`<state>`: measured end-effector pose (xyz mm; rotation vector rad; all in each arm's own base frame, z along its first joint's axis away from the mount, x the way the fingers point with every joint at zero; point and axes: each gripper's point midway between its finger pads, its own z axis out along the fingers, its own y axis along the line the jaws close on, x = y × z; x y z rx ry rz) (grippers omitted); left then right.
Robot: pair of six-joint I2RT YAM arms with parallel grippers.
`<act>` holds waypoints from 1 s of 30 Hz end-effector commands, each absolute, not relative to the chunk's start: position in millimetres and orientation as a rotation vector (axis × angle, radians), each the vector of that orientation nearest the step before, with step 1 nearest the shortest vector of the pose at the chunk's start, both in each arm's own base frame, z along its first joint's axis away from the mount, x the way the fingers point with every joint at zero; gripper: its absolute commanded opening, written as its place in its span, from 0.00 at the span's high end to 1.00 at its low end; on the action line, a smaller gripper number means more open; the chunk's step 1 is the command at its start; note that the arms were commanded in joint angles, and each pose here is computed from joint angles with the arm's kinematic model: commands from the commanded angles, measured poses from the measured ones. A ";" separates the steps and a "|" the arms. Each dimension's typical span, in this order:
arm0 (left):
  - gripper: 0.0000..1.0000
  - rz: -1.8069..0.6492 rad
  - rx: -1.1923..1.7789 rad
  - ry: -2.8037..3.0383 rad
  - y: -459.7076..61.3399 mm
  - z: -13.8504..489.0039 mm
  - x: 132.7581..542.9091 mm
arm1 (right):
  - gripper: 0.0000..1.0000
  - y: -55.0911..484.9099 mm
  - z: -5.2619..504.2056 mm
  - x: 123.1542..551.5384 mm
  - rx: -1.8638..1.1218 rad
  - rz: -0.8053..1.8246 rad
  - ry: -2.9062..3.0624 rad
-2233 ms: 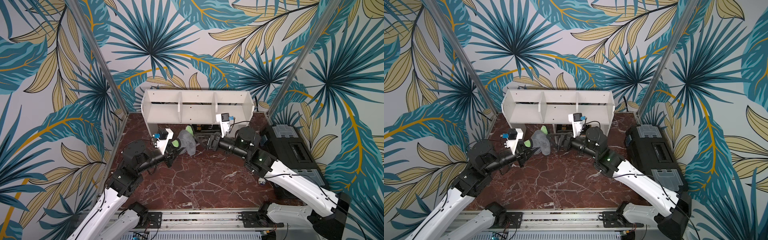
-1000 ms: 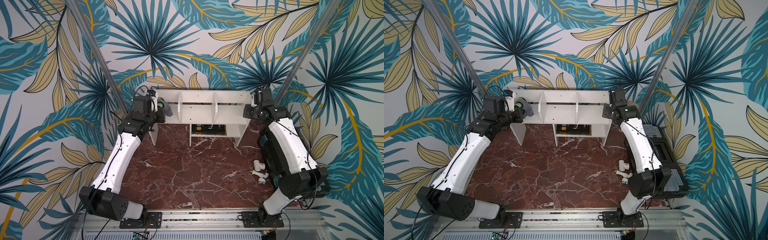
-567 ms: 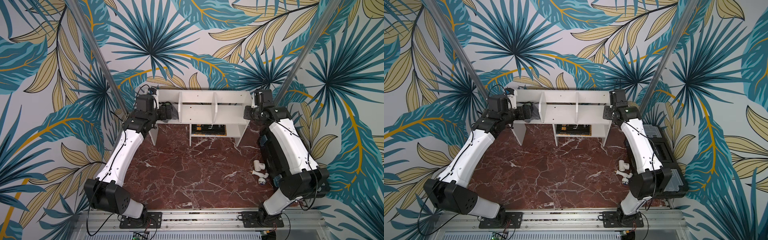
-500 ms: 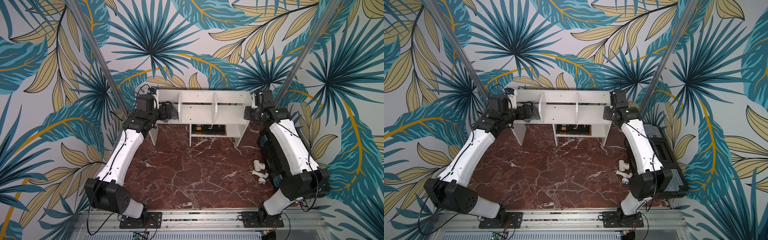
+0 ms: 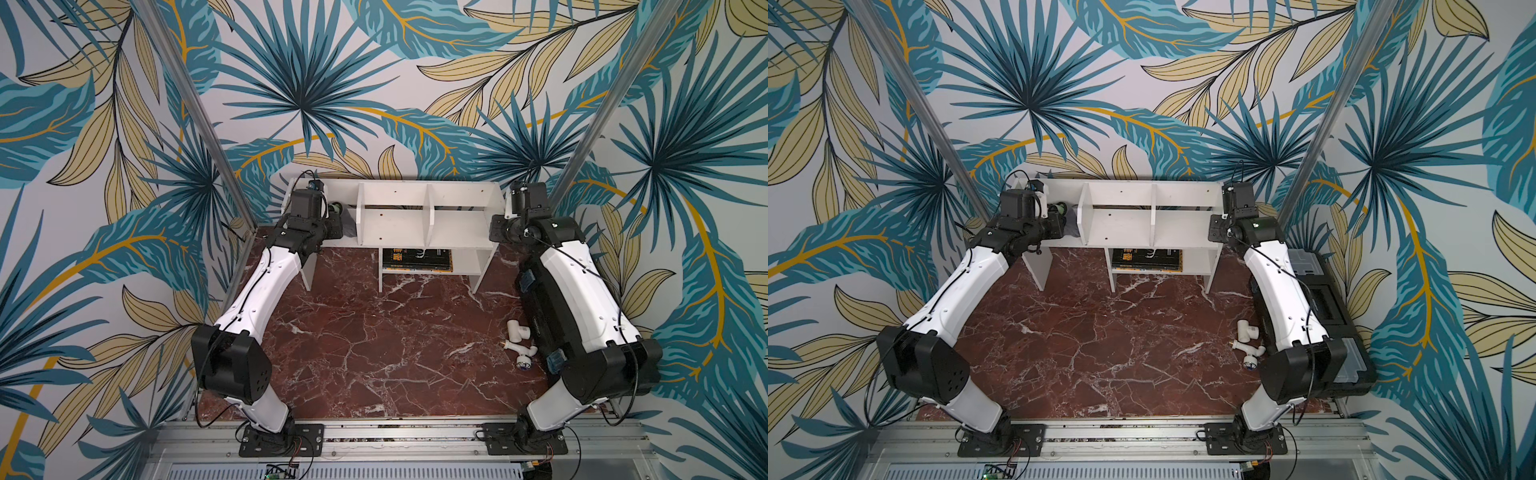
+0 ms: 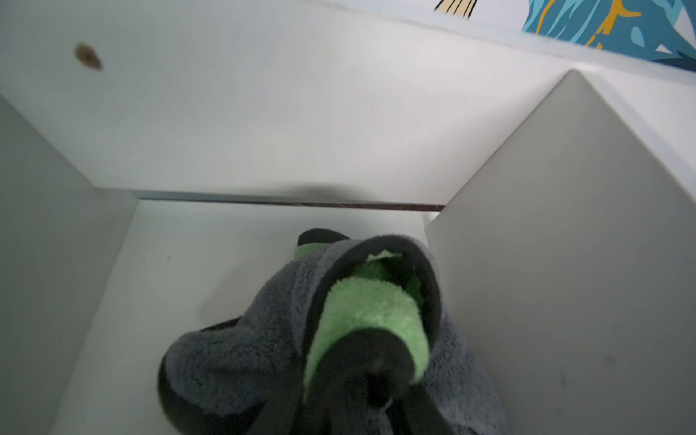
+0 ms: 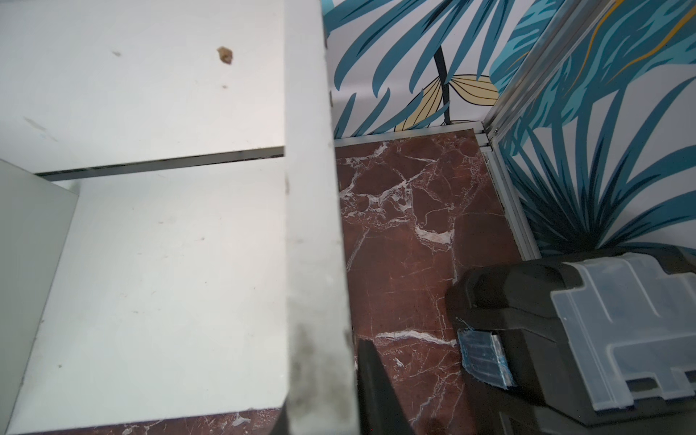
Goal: Wipe the bookshelf clean with a cloth
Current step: Wipe the dust from the shelf.
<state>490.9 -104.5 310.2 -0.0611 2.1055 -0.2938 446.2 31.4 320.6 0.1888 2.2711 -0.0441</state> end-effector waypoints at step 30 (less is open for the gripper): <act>1.00 -0.143 -0.096 2.070 -107.7 334.4 511.8 | 1.00 58.1 320.4 451.8 0.046 0.278 2.301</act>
